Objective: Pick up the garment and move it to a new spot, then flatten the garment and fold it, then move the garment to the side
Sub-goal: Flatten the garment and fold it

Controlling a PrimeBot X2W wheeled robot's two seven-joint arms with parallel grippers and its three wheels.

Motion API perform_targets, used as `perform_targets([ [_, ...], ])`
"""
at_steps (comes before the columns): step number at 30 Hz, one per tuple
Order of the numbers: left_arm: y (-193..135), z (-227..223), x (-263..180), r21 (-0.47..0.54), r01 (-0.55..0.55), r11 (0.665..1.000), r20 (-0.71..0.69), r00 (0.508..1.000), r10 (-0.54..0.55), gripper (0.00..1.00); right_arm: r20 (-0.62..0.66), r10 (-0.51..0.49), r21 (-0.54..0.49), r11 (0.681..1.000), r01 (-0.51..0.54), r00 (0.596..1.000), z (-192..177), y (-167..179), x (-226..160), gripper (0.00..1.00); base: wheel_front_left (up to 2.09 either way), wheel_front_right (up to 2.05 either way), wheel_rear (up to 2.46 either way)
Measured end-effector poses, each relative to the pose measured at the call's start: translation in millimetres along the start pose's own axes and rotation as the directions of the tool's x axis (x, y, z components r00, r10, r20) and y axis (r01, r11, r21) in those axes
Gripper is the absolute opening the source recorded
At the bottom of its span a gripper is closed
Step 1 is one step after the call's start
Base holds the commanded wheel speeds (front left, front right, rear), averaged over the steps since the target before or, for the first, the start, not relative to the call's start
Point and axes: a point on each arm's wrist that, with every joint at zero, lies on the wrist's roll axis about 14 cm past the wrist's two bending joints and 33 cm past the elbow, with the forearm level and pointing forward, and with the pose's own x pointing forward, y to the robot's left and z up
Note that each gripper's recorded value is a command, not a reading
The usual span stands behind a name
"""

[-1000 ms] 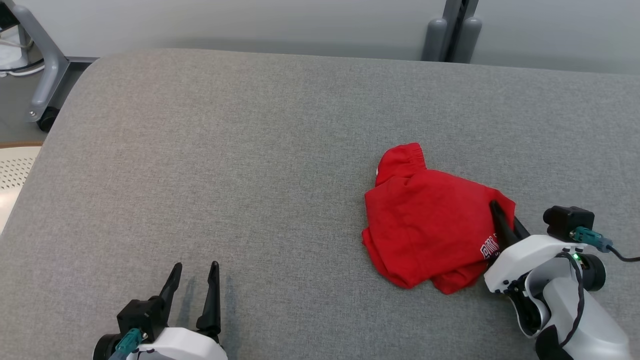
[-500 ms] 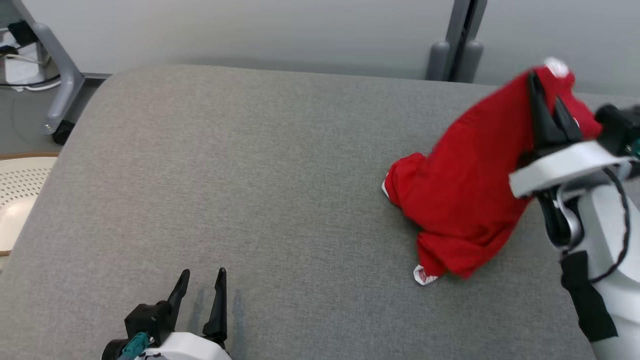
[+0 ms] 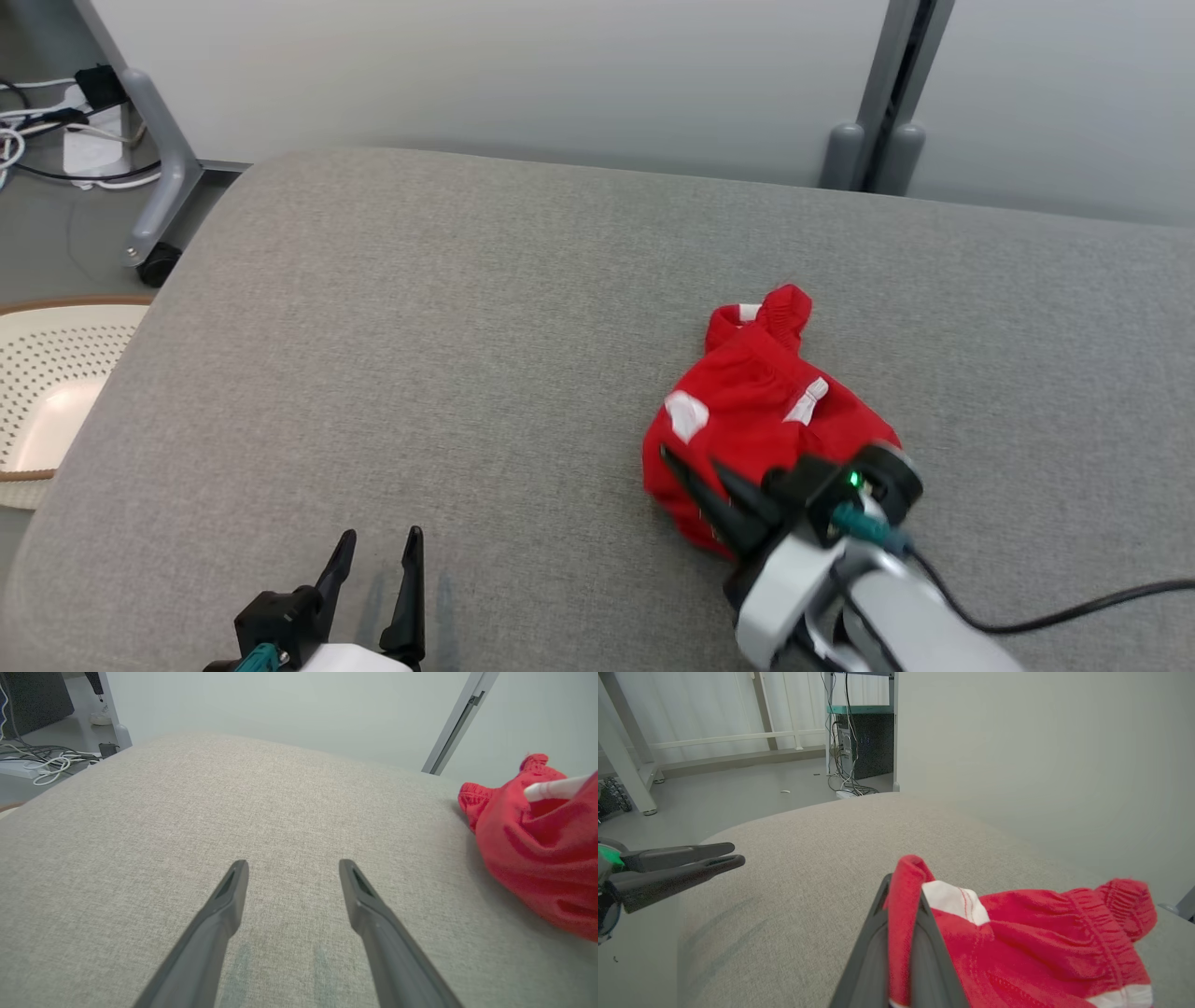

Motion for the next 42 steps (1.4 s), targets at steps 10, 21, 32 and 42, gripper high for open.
perform_targets([
  [10, -31, 0, 14, 0.013, 0.099, 0.995, -0.009, 0.995, -0.099, 1.00, -0.170, -0.158, 0.137, 0.974, 0.182, 0.973, -63, -23, -67, 1.00, 0.00, 0.00, 0.00],
  [21, -94, 15, 41, 0.064, 0.290, 0.955, 0.019, 0.956, -0.292, 1.00, -0.076, -0.516, 0.156, 0.839, 0.521, 0.853, -39, -98, -126, 1.00, 0.00, 0.00, 0.00],
  [32, -209, 29, 69, 0.260, 0.604, 0.754, -0.008, 0.782, -0.624, 1.00, -0.108, -0.646, 0.157, 0.739, 0.655, 0.755, -51, -117, -165, 1.00, 0.00, 0.00, 0.00],
  [42, -284, -2, 78, 0.439, 0.768, 0.466, -0.247, 0.602, -0.759, 1.00, -0.156, -0.698, 0.155, 0.682, 0.715, 0.699, -64, -120, -192, 1.00, 0.00, 0.00, 0.00],
])
